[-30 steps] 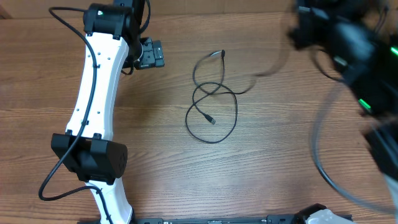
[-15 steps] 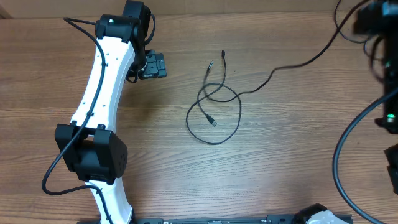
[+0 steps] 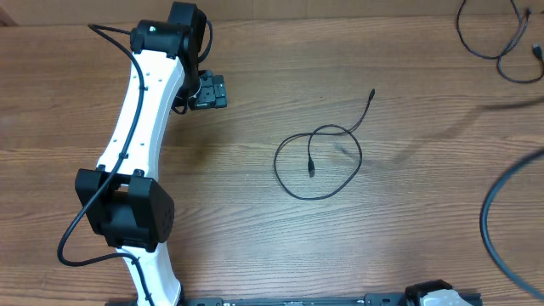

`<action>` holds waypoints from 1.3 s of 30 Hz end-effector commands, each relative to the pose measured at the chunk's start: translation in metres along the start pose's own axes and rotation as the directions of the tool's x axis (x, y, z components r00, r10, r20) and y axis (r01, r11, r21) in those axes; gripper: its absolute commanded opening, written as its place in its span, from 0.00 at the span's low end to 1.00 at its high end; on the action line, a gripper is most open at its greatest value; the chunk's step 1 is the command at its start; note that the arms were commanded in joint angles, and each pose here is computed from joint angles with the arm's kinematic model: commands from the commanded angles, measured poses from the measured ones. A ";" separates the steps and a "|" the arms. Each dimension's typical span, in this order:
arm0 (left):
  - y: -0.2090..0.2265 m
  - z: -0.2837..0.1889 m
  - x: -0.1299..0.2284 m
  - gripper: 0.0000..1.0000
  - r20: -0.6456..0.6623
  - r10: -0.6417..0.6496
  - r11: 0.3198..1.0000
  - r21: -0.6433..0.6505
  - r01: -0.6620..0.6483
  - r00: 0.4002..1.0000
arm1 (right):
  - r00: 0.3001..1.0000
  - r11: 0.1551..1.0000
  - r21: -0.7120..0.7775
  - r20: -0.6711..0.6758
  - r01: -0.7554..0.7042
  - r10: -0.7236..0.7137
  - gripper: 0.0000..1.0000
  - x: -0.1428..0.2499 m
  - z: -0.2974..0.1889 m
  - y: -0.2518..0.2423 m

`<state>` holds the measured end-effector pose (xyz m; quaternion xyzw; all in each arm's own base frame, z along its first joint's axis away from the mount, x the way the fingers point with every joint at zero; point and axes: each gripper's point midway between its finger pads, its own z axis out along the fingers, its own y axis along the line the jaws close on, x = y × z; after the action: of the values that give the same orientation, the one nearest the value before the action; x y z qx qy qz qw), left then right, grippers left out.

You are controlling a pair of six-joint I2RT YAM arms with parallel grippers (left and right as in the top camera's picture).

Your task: Untangle cables

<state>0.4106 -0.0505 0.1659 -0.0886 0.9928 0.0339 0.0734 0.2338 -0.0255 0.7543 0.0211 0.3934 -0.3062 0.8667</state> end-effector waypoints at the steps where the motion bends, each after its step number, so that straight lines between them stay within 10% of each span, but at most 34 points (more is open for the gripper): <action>1: 0.000 0.004 0.001 1.00 -0.011 0.017 1.000 -0.012 -0.017 1.000 | 0.970 0.977 -0.056 -0.123 0.206 -0.212 0.05 0.064 0.024 0.024; 8: 0.000 0.004 0.006 1.00 -0.028 0.027 1.000 -0.015 -0.027 0.999 | 0.947 0.984 -0.032 -0.267 0.174 -0.176 0.04 0.165 0.048 0.008; 18: 0.000 0.004 0.007 1.00 -0.033 0.032 0.999 -0.016 -0.033 0.999 | 0.931 0.935 0.020 -0.096 0.355 -0.352 0.04 0.171 0.073 -0.052; 29: 0.003 0.004 0.012 1.00 -0.058 0.129 0.991 -0.019 -0.130 0.990 | 0.847 0.870 0.072 -0.279 0.488 -0.452 0.04 0.252 0.071 -0.139; 35: 0.005 0.003 0.020 0.99 -0.089 0.140 0.990 -0.022 -0.142 0.986 | 0.828 0.947 0.136 -0.531 0.291 -0.179 0.04 0.374 0.044 -0.188; 39: 0.003 0.003 0.021 0.98 -0.095 0.126 0.992 -0.009 -0.127 0.988 | 0.664 0.928 0.371 -0.693 -0.003 0.279 0.04 0.495 -0.009 -0.198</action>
<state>0.3917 -0.0475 0.1642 -0.0349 0.9978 0.0452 0.0330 0.3571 -0.4137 0.4978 0.1988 0.6454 -0.3829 0.6303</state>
